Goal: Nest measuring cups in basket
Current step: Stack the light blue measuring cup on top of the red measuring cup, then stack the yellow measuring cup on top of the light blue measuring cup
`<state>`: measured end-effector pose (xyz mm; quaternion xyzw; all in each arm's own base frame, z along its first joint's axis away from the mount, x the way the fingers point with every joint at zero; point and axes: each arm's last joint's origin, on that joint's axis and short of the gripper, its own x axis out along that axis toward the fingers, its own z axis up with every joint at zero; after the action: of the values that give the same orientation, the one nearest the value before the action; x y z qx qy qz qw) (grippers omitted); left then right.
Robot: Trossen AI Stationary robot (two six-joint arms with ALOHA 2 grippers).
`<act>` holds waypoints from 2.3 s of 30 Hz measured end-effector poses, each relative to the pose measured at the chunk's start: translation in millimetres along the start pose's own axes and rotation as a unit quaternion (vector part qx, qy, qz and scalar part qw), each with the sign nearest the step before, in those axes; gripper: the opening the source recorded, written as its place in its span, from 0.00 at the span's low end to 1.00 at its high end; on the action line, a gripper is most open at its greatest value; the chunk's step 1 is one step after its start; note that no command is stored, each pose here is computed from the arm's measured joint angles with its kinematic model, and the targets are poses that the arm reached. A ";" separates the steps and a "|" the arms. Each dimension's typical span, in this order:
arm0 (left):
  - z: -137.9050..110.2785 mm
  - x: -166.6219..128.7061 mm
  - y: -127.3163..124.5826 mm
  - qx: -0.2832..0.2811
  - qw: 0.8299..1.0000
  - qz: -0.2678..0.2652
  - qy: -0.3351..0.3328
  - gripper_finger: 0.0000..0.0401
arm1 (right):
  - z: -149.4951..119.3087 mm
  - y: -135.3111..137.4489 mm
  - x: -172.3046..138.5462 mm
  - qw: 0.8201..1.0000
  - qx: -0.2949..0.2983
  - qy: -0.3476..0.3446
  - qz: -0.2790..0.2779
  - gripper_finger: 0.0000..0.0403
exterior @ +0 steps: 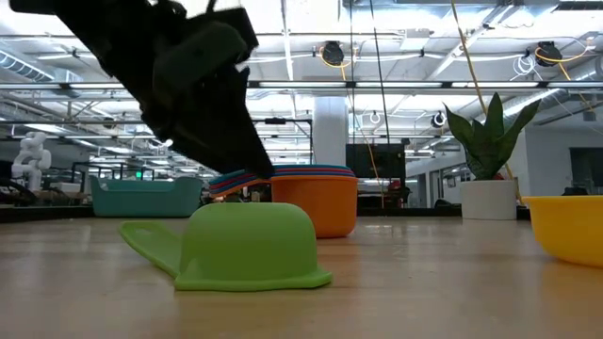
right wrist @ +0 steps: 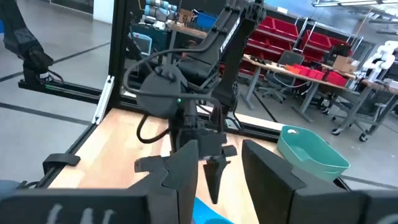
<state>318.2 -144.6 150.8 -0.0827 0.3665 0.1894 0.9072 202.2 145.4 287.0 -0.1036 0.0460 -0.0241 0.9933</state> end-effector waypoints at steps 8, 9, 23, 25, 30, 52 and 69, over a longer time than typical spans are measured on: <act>0.2 15.1 9.6 -0.007 0.999 -0.004 0.038 0.76 | 0.8 -10.4 -10.9 1.000 -0.015 0.022 0.003 0.29; 1.2 17.6 10.4 -0.013 0.999 -0.006 0.038 0.73 | 1.0 -11.2 -11.8 1.000 -0.017 0.023 0.003 0.29; 9.9 30.9 24.8 0.006 0.998 -0.009 0.058 0.36 | 0.4 -16.8 -18.0 0.999 -0.033 0.037 0.006 0.29; 11.6 32.5 27.1 0.020 0.998 -0.007 0.056 0.37 | 0.3 -16.8 -18.0 0.999 -0.034 0.037 0.006 0.29; 16.7 37.1 34.4 0.039 0.998 0.003 0.051 0.47 | -2.0 -16.7 -18.2 0.999 -0.024 0.047 0.006 0.29; 54.4 -9.9 41.9 0.128 0.991 -0.008 0.030 0.75 | -31.6 1.5 -9.3 0.976 0.160 0.147 0.021 0.30; 76.2 -73.6 42.7 0.062 0.994 -0.083 -0.037 0.75 | -75.3 53.6 19.7 0.950 0.248 0.186 0.013 0.30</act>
<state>300.6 -104.3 256.3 -0.0488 0.3358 0.0934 0.9360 216.6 181.3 200.8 0.1533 0.2241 -0.0412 0.9615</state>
